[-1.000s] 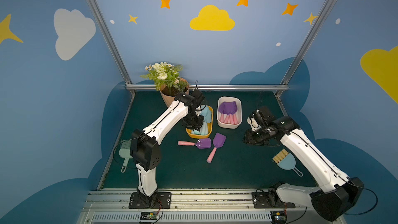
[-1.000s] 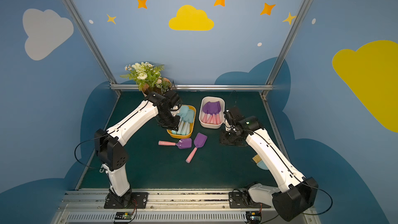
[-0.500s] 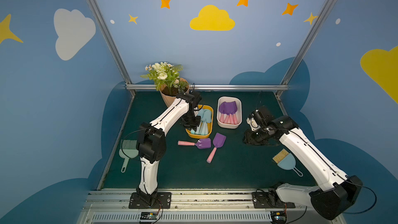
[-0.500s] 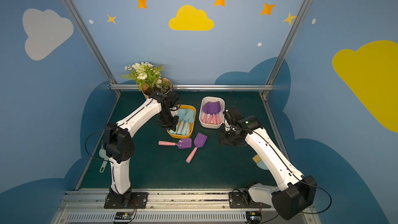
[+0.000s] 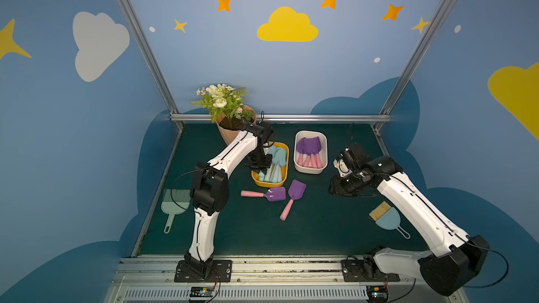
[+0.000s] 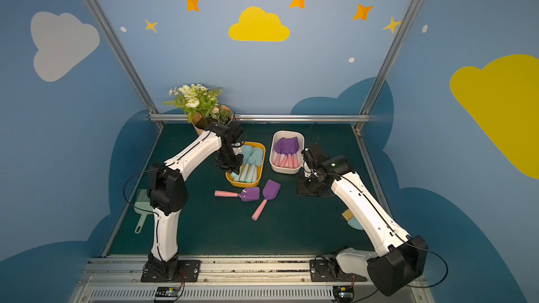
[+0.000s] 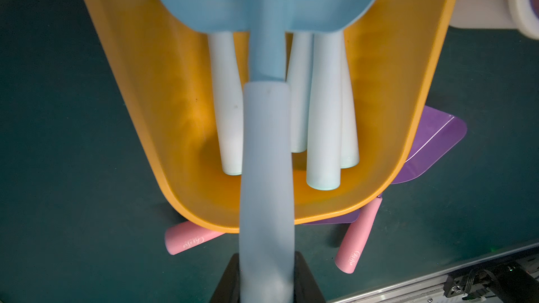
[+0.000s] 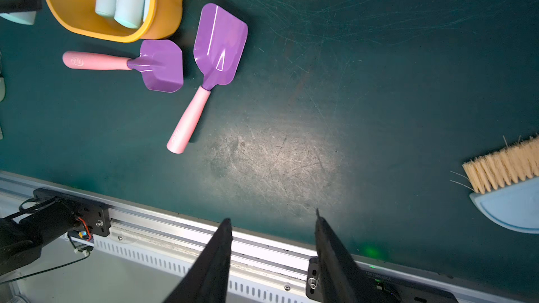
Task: Sort the small shovels by color and place them into the storage box
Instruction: Place the shovel in the storage box.
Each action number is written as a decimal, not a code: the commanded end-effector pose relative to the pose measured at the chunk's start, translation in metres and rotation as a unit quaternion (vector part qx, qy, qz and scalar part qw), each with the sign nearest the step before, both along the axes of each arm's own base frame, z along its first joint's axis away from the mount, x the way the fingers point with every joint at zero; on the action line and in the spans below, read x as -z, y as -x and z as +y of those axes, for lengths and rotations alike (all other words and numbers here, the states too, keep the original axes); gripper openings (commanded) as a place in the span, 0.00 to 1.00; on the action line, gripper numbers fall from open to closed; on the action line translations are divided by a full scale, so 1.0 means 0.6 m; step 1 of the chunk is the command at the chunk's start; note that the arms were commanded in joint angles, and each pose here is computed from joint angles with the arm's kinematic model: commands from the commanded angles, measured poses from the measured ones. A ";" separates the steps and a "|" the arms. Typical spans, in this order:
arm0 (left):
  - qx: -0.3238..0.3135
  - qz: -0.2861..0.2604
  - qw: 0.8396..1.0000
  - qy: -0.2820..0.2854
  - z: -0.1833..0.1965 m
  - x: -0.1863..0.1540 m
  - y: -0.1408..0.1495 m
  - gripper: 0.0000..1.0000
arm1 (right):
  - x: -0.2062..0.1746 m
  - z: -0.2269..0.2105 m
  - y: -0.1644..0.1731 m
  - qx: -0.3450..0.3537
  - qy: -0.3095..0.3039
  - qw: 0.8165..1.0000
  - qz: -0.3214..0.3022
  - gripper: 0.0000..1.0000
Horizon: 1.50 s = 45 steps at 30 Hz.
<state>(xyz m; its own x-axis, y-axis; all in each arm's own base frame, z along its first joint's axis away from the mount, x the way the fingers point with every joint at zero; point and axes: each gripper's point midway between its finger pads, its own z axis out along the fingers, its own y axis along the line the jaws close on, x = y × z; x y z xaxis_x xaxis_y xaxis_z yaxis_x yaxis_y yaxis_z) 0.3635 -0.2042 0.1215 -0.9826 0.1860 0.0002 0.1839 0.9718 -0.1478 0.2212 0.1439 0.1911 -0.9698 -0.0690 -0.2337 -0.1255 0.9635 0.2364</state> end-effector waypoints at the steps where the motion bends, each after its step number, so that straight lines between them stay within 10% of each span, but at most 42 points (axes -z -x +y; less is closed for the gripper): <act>1: 0.006 -0.003 1.000 -0.002 0.000 0.006 -0.012 0.03 | -0.004 -0.001 -0.001 -0.003 0.004 1.000 0.001 0.47; 45: 0.006 0.005 1.000 -0.013 0.004 0.065 -0.041 0.03 | 0.012 0.004 0.002 -0.003 0.004 1.000 0.026 0.47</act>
